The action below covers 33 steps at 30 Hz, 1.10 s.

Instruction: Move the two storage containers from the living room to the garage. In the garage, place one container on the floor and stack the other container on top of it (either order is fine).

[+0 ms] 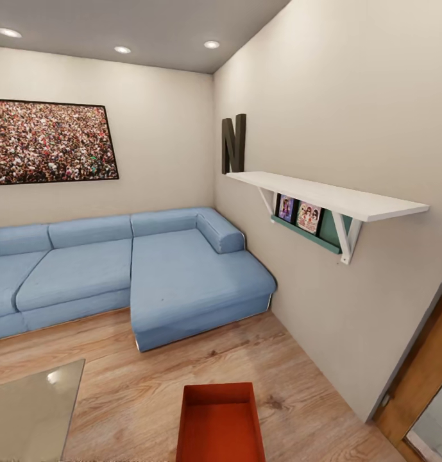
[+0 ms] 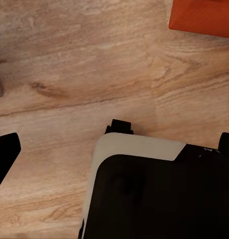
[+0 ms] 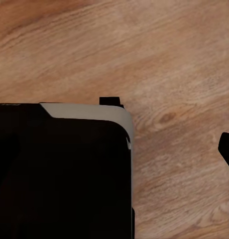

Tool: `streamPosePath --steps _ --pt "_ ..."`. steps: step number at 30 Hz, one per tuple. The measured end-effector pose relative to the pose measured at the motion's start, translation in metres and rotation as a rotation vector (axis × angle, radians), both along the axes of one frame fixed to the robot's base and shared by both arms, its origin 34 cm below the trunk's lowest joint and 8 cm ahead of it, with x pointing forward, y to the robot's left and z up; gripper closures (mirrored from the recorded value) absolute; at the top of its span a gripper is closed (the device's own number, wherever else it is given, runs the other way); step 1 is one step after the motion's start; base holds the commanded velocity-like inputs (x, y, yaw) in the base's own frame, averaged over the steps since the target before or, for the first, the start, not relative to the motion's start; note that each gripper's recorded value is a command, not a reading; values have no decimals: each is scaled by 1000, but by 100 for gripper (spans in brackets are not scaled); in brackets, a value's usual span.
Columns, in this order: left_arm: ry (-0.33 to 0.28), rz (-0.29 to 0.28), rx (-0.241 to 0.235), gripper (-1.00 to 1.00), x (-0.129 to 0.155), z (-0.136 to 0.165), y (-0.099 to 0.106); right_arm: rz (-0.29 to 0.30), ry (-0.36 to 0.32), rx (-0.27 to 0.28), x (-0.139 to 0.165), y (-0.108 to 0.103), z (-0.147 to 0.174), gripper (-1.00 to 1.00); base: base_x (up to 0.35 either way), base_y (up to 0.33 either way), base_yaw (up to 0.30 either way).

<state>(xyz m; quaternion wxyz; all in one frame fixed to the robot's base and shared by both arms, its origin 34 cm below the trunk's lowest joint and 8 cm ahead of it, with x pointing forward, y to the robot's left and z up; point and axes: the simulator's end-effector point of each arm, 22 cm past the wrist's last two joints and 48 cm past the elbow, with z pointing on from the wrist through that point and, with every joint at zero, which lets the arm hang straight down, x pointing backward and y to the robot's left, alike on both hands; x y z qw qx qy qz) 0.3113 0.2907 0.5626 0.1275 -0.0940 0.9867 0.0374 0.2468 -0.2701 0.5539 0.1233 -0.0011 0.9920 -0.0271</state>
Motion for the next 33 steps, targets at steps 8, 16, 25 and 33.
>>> streamPosePath --steps 8,16,25,33 --pt "0 0 0 -100 0 0 0 -2 0 -1 0 -1 0 -100 0 0 20" --pt "9 1 2 -100 -3 -1 1 -1 8 0 -3 -1 -1 -100 0 0 0" --pt "23 0 0 -100 -8 -4 0 0 22 1 -9 -1 -2 -100 0 0 0" --pt "35 0 0 -100 -13 -6 0 1 35 3 -13 -1 -4 -100 0 0 0"
